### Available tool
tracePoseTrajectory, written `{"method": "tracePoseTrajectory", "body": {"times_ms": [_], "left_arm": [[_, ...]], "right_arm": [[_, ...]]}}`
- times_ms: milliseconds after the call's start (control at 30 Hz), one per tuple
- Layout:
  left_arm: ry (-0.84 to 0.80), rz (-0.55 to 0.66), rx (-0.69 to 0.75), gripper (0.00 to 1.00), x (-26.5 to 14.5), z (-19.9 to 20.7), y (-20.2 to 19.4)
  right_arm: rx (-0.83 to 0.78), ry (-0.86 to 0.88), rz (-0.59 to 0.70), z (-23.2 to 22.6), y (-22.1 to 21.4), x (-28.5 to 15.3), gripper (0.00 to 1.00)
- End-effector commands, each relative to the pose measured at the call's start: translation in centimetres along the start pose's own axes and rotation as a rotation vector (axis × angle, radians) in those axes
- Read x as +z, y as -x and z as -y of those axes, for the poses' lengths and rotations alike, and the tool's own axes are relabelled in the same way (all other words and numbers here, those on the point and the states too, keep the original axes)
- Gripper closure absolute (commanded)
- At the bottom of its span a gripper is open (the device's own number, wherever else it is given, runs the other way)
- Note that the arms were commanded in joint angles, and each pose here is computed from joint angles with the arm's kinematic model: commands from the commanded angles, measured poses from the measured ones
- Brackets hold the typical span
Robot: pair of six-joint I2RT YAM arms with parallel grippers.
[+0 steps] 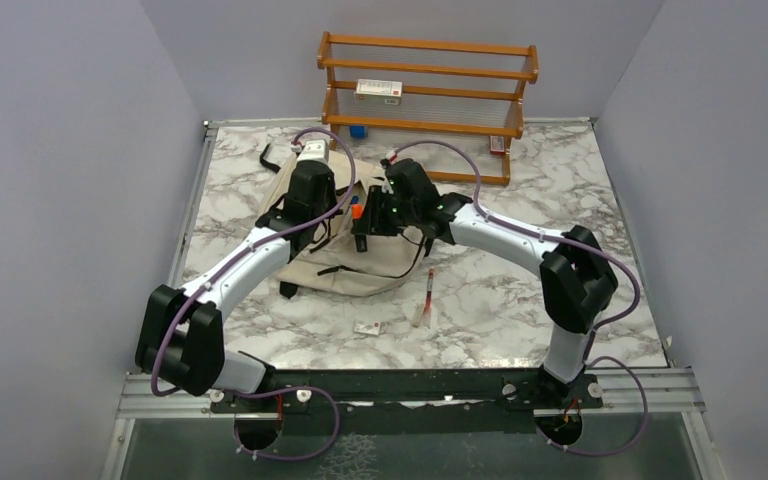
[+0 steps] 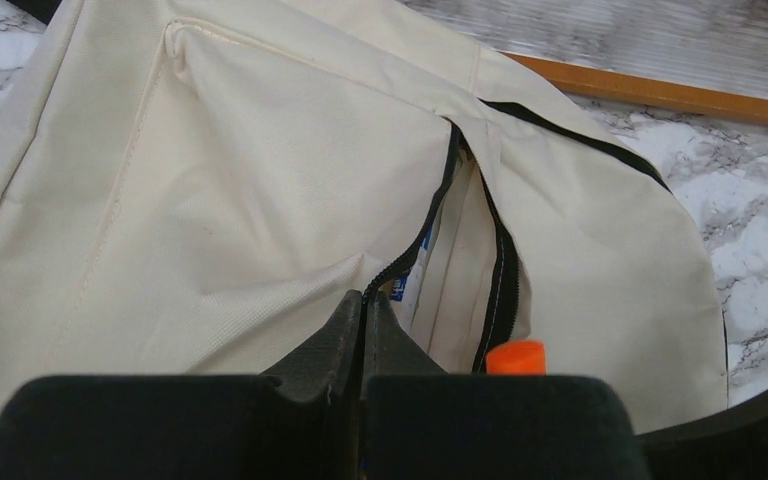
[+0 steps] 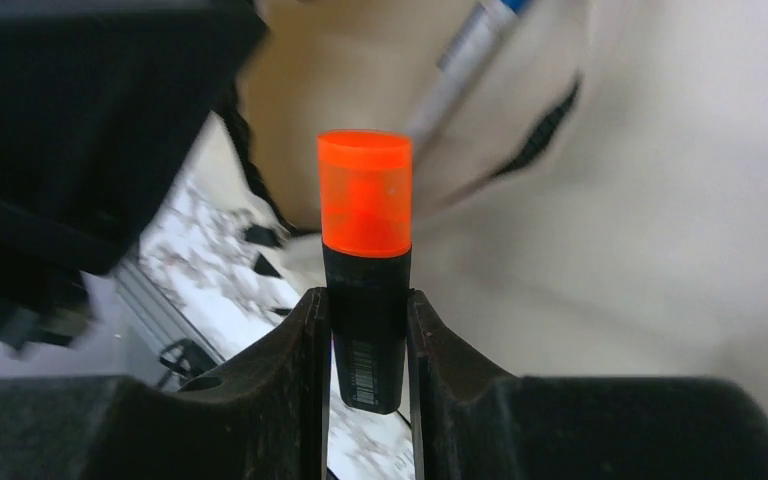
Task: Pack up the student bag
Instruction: Place the stationery in the student bag.
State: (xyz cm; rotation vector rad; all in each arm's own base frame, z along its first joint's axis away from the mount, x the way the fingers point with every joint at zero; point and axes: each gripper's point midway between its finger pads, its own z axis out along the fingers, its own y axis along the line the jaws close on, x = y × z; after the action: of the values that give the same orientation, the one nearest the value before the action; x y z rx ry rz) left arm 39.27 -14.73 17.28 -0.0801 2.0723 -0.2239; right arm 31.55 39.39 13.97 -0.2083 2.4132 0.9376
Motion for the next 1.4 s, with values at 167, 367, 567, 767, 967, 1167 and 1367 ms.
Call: {"method": "tracePoseTrajectory", "body": {"times_ms": [167, 367, 567, 767, 967, 1167, 1367], "left_arm": [[-0.042, 0.053, -0.024, 1.0, -1.1, 0.6, 1.2], [-0.045, 0.055, -0.02, 1.0, -1.2, 0.6, 1.1], [-0.037, 0.068, -0.013, 1.0, -1.7, 0.3, 1.3], [-0.043, 0.066, -0.024, 1.0, -1.9, 0.4, 1.3], [-0.043, 0.052, -0.008, 1.0, -1.6, 0.4, 1.1], [-0.036, 0.055, 0.008, 1.0, -1.3, 0.3, 1.1], [-0.041, 0.066, 0.013, 1.0, -1.0, 0.5, 1.3]], "right_arm": [[0.143, 0.074, 0.109, -1.8, 5.0, 2.7, 0.88], [0.26, 0.066, 0.206, 0.0, 6.6, 4.2, 0.9], [0.331, 0.08, 0.215, -0.2, 7.3, 5.3, 0.88], [0.426, 0.098, 0.165, -0.1, 6.6, 6.9, 0.82], [0.451, 0.159, 0.072, -1.3, 5.6, 8.3, 0.77], [0.376, 0.232, 0.034, -3.1, 5.9, 8.1, 0.61], [0.261, 0.176, 0.153, -2.7, 8.0, 5.7, 0.5]]}}
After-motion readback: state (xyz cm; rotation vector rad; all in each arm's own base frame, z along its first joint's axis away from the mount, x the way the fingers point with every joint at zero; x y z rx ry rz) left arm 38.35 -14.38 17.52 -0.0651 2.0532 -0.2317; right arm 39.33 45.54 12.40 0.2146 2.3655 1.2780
